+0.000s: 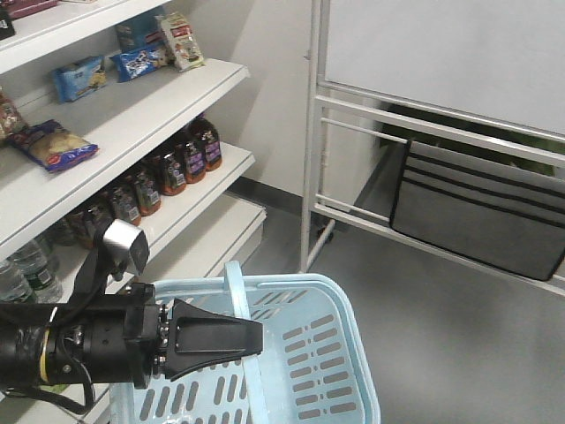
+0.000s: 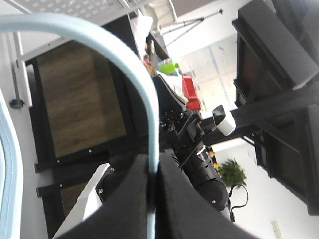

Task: Place coke in basket with both arms
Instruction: 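Drive the base away, turning past the whiteboard, holding the basket in the left gripper, then drive toward the shelf with the red Coca-Cola bottle, basket held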

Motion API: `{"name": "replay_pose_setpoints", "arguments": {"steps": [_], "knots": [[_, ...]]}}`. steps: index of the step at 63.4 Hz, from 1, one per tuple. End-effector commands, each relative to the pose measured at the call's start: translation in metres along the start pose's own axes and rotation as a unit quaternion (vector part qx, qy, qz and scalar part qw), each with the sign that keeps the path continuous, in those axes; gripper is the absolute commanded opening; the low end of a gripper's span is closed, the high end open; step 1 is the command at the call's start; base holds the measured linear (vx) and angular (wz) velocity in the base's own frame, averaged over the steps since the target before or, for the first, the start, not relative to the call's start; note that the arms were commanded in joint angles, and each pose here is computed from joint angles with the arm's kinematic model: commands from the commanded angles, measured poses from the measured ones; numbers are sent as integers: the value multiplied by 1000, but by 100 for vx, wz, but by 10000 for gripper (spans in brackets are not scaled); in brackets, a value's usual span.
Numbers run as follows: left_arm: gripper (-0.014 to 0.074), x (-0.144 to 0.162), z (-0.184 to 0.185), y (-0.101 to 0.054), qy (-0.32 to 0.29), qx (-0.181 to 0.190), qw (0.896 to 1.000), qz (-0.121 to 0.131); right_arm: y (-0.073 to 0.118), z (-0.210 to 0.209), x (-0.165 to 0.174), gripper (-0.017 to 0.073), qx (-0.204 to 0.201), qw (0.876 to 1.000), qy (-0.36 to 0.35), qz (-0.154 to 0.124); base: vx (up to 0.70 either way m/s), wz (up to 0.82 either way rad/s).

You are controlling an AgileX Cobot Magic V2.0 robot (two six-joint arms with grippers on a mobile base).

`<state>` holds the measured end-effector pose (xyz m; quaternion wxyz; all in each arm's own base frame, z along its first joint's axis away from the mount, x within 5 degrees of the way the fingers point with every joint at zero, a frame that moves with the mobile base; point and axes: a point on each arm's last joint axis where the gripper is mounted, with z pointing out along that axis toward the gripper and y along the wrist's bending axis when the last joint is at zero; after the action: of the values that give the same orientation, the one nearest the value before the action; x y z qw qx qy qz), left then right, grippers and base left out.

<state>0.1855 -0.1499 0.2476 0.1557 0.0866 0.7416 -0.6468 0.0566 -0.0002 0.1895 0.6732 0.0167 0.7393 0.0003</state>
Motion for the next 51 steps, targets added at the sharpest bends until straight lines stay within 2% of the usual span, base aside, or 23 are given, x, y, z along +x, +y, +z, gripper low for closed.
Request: {"name": "replay_pose_setpoints", "arguments": {"steps": [1,51], "knots": [[-8,0,-3,-31,17,123,992,18,-1,-1,-2,-5,5,999,-36,-3,10,40],[-8,0,-3,-31,17,123,992,18,-1,-1,-2,-5,5,999,-36,-3,10,39]]}}
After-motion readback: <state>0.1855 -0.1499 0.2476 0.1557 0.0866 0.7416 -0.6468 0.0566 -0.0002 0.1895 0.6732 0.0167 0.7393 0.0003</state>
